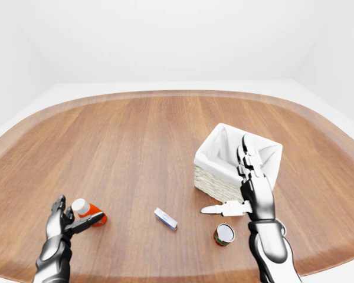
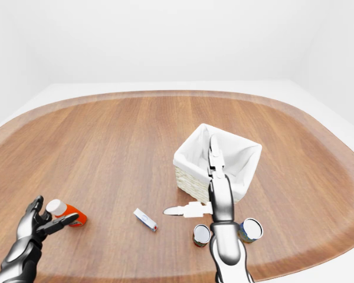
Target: Pick up the ketchup, and put it in the basket.
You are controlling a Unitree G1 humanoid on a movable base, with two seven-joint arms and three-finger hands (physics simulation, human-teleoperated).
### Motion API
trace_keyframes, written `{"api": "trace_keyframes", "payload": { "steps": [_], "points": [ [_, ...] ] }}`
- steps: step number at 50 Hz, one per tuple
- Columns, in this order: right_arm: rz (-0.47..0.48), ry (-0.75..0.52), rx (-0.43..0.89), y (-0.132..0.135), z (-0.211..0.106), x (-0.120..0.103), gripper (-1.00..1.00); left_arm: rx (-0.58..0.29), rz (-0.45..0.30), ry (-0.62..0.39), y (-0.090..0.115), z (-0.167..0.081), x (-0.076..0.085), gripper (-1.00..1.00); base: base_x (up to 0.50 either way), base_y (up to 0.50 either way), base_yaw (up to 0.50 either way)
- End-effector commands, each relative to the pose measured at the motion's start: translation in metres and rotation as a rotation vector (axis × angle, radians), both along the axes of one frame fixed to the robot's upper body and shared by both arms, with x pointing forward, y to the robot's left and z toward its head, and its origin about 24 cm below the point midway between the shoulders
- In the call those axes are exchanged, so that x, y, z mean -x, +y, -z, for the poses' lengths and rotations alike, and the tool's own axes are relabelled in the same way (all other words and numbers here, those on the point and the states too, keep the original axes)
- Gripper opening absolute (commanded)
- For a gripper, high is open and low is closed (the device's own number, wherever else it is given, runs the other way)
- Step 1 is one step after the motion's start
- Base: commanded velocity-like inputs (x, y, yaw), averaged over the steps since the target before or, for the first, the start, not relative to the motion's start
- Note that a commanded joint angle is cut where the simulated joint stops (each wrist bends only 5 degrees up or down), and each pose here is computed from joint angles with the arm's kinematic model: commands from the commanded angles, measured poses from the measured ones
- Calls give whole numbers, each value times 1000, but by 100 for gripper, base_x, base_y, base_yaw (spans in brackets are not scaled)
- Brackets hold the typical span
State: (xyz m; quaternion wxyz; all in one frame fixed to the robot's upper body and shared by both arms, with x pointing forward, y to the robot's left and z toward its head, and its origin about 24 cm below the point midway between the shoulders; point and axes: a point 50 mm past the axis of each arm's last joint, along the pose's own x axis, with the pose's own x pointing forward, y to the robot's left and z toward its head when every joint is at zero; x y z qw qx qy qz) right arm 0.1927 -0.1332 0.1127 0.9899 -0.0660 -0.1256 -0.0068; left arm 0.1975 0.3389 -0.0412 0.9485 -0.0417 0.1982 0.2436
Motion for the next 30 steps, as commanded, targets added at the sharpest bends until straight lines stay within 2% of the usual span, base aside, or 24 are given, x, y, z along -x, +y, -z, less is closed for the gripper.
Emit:
{"api": "trace_keyframes", "payload": {
  "steps": [1,11,20,21,22,23,30],
  "points": [
    [-2,2,1,1,0,0,100,39,-11,67,0,11,-2,100,0,0,0],
    [-5,4,4,2,1,-1,100,29,-4,47,0,5,-14,100,0,0,0],
    [-4,7,4,2,2,-2,100,38,12,36,-2,4,-18,100,0,0,0],
    [-4,8,4,2,2,-2,100,40,14,36,-3,4,-18,86,0,0,0],
    [-5,10,4,2,3,-2,100,52,13,26,-3,4,-18,-55,0,0,0],
    [-6,11,4,2,3,-2,100,57,19,23,-4,4,-18,-100,0,0,0],
    [-6,9,5,2,2,-1,100,51,29,34,-6,6,-16,-100,0,0,0]
  ]
}}
